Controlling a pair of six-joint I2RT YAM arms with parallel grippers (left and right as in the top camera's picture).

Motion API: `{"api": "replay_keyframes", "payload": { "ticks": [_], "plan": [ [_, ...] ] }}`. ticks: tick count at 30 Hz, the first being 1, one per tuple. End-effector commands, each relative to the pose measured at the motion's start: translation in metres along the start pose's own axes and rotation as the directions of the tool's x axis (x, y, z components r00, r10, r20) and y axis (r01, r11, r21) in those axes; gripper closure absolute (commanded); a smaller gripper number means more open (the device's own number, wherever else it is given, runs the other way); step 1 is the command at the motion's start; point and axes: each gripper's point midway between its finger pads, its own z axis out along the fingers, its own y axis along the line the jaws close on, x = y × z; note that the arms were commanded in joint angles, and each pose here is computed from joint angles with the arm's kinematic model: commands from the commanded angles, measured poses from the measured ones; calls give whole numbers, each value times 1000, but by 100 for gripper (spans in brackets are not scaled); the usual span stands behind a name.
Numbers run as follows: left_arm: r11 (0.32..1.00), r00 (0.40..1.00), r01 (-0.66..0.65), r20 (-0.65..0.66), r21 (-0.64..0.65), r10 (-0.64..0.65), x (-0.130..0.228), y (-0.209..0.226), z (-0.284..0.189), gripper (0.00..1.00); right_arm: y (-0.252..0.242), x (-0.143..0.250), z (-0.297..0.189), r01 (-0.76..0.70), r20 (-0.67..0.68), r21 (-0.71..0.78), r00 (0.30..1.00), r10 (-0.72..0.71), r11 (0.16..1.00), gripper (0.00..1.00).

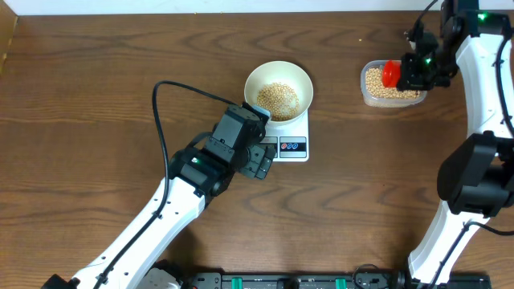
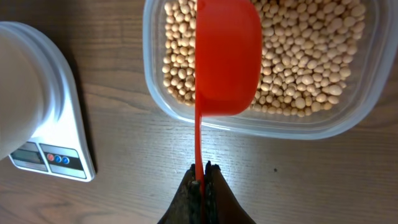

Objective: Scoop item into bowl and weigh 50g on scale
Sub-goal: 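Scoop more soybeans from the tub with the red scoop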

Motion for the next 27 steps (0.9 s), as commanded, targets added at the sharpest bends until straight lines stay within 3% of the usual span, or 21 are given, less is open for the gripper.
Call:
{"api": "replay_keyframes", "payload": {
  "ticks": [1, 27],
  "plan": [
    [1000, 1000, -10, 7, 7, 10, -1, 0, -2, 8, -2, 3, 1, 16, 3, 5, 1000, -16, 1000, 99],
    [1000, 1000, -10, 7, 7, 10, -1, 0, -2, 8, 9, 13, 48, 2, -10, -105, 1000, -3, 994, 99]
  ]
}}
